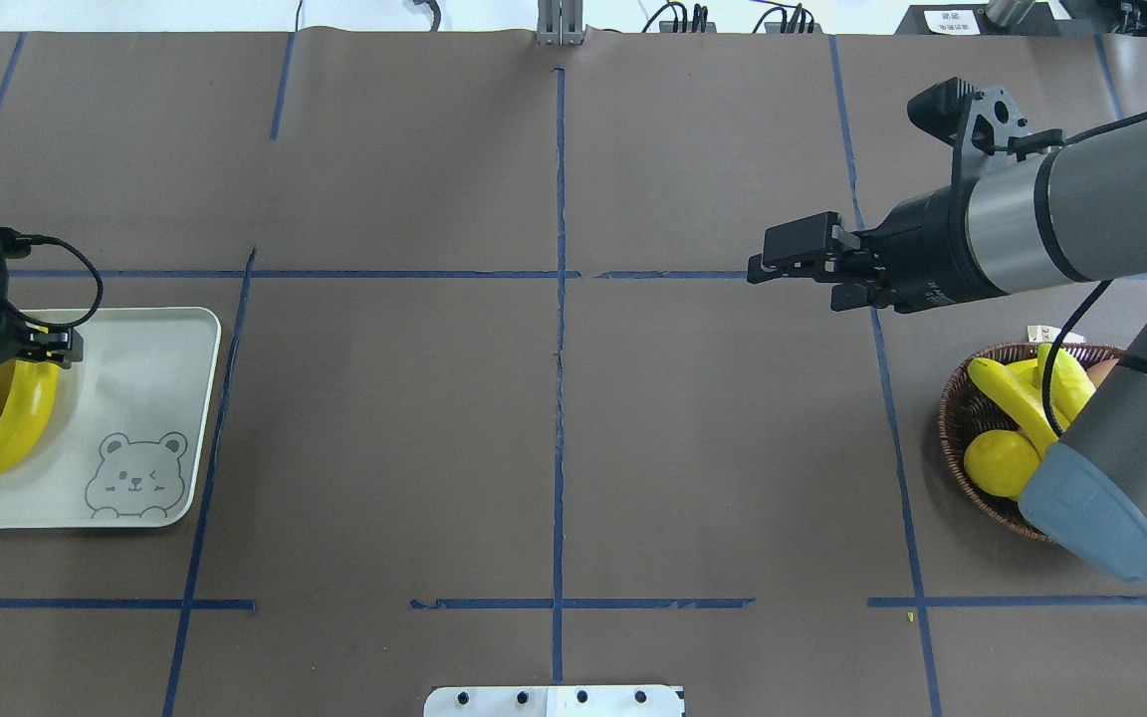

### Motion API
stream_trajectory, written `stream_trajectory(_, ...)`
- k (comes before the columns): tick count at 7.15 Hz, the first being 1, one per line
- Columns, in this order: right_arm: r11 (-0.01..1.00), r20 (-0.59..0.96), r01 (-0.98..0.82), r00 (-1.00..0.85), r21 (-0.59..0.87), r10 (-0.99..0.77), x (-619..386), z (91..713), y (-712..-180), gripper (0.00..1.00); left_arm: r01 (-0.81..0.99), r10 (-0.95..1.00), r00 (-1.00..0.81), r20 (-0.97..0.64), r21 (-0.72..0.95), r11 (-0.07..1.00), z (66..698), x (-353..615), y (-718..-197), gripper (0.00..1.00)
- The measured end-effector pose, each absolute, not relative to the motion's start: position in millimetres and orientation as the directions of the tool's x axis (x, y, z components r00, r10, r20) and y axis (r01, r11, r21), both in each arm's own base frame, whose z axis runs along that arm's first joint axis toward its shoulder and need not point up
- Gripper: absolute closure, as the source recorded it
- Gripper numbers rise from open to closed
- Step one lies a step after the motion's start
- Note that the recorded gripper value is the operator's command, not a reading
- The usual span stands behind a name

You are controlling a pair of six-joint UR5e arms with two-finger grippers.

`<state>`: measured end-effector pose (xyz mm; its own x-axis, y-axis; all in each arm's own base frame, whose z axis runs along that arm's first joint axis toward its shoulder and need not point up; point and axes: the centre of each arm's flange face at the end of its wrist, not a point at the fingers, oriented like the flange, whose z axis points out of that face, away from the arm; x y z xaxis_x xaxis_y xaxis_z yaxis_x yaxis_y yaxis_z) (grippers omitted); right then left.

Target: Transfer all bananas from basket to plate

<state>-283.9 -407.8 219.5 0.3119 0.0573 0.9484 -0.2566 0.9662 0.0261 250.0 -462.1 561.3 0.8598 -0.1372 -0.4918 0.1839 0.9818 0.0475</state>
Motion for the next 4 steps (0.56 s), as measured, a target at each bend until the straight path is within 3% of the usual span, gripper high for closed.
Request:
stream_trajectory(2, 0.964, 0.94, -0.264, 0.337, 0.036, 0.057, -269.3, 235.8, -407.9, 0.0, 0.181, -0.124, 0.811, -0.571, 0.044, 0.983, 524.9, 228.6, -470.2, 0.01)
stream_trajectory(4, 0.968, 0.894, -0.242, 0.445, 0.068, 0.049, -242.1, 299.1, -396.1, 0.0, 0.169, -0.108, 0.745, -0.658, 0.031, 0.985, 480.3, 229.1, -470.7, 0.01)
